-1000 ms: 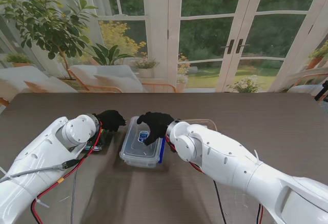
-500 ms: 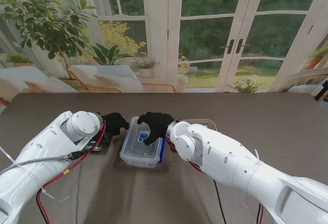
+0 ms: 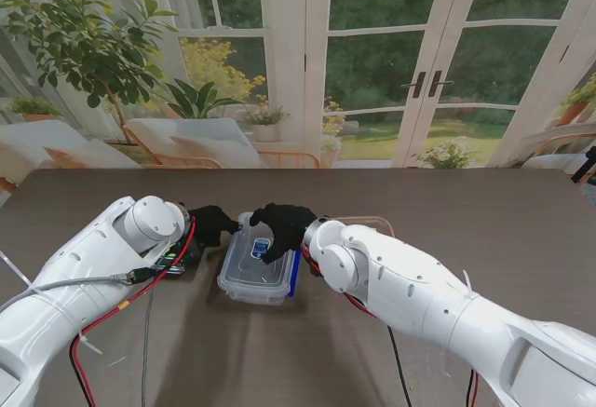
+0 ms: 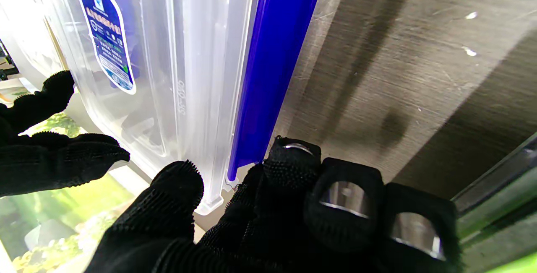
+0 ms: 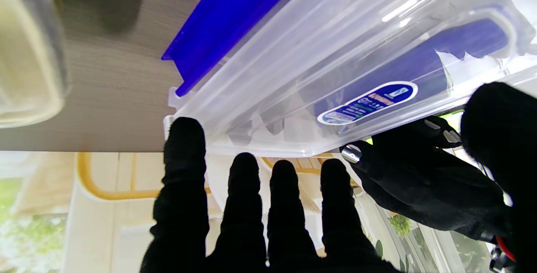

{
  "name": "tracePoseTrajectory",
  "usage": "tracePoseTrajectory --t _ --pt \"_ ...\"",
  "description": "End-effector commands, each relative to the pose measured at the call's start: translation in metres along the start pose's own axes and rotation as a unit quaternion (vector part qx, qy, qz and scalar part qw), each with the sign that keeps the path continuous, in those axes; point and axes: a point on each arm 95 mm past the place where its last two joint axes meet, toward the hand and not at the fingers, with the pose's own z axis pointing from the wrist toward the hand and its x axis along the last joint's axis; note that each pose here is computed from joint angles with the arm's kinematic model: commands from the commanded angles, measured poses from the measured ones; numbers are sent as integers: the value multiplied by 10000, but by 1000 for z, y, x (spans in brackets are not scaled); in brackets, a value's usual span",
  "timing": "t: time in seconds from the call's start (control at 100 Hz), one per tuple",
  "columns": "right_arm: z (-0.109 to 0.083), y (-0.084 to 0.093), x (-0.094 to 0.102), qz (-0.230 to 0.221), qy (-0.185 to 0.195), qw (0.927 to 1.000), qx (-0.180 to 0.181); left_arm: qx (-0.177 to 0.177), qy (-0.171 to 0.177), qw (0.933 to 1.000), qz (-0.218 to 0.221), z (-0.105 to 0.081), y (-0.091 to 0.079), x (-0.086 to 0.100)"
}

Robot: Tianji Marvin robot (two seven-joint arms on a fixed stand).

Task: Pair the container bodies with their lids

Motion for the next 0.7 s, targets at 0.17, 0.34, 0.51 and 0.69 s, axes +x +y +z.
tracePoseTrajectory --t 0.17,0.34,0.51,0.69 --pt "-4 -27 -1 33 -7 9993 383 -251 0 9997 -74 4 11 7" --pt "-3 -27 -1 50 1 9992 391 -257 -31 9996 -74 3 12 8" --pt "-3 -28 0 55 10 9992 392 -345 -87 9994 -54 3 13 9" --pt "-3 -27 -1 49 0 9992 402 -421 -124 9990 -96 3 15 10"
